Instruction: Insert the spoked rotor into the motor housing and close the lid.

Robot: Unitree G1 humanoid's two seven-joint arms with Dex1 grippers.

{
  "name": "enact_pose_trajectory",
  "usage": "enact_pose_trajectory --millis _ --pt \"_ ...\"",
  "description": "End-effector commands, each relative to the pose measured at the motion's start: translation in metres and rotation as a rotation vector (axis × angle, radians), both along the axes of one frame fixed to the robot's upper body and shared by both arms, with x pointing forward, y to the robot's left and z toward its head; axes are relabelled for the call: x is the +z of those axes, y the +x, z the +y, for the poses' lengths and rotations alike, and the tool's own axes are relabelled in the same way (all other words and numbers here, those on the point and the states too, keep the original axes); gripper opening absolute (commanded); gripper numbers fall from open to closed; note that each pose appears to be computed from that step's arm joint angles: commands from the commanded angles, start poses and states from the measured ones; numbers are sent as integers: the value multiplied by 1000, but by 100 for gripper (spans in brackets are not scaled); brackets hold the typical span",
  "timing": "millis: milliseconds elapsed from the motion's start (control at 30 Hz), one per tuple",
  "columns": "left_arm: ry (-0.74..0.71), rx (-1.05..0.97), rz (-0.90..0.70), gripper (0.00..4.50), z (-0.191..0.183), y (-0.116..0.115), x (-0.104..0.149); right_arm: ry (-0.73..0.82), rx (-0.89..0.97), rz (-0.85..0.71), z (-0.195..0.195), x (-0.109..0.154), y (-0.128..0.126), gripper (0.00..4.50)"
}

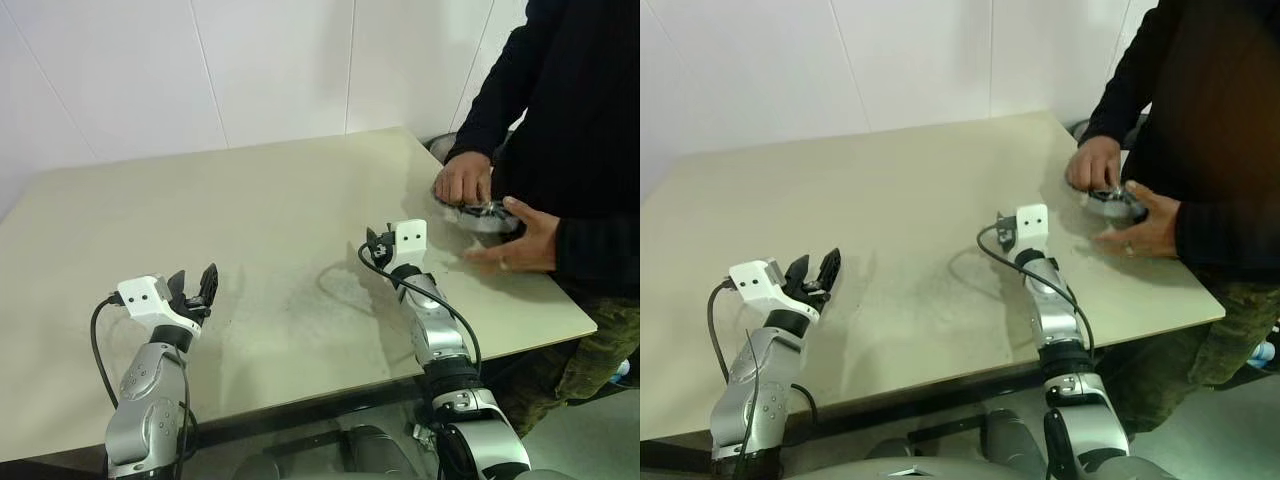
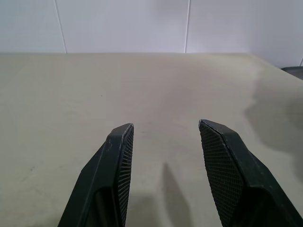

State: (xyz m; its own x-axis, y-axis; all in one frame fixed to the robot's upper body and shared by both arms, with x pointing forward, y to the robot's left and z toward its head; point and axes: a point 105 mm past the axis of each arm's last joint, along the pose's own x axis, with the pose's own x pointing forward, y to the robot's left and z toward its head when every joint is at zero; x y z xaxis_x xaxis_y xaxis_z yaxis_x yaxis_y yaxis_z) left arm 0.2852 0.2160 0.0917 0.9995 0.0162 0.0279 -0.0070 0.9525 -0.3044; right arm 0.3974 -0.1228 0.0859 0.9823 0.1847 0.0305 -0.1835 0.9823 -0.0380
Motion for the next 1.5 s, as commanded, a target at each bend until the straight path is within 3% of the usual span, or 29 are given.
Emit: enact_pose_trajectory --millis 33,567,800,1033,1433,1500 --pt "17 11 -42 344 -3 1 11 13 14 -57 5 16 1 225" --pt "28 72 -46 344 0 -4 10 19 8 -22 -3 12 -3 225" --pt "158 150 -84 344 15 -8 24 -4 -42 -139 -7 34 -12 225" --pt "130 246 -178 344 34 -9 41 -89 -84 -300 -14 62 -20 225" --pt "120 226 -144 344 27 -9 29 -33 -62 -207 -14 44 -20 225" --pt "181 238 -93 344 28 -11 20 -9 -20 -175 -9 38 -22 225"
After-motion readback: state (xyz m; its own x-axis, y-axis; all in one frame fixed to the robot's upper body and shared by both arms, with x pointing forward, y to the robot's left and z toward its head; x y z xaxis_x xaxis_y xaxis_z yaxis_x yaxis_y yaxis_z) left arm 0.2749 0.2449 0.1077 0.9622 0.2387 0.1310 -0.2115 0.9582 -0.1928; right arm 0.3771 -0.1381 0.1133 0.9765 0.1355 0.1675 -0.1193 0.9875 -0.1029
